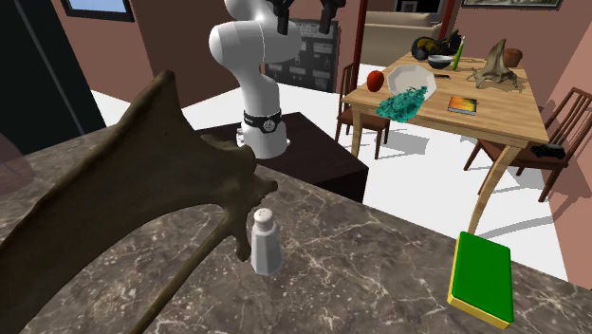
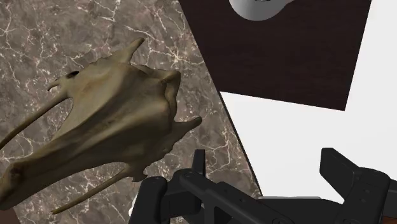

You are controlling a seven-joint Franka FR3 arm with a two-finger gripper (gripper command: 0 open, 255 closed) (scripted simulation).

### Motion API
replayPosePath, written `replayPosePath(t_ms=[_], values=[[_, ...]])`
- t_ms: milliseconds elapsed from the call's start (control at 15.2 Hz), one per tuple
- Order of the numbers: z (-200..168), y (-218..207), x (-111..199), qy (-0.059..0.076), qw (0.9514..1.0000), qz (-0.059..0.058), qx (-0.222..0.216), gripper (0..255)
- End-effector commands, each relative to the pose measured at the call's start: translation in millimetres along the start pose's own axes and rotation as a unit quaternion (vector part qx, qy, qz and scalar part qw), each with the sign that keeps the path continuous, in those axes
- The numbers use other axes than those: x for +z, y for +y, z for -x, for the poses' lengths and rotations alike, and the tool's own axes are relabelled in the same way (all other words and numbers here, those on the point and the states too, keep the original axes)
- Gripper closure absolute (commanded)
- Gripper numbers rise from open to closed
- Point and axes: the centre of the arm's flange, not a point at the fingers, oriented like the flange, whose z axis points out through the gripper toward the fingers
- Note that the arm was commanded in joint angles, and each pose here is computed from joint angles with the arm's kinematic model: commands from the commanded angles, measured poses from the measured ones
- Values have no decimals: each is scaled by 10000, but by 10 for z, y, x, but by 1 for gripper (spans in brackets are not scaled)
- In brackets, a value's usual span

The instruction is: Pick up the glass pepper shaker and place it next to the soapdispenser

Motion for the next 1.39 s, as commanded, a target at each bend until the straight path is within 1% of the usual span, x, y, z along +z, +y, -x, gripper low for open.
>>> replayPosePath(t_ms=[0,660,1320], values=[[0,0,0,0,10000,0,0,0],[-615,836,772,424,9988,-207,139,0],[-1271,1658,1525,848,9952,-413,277,0]])
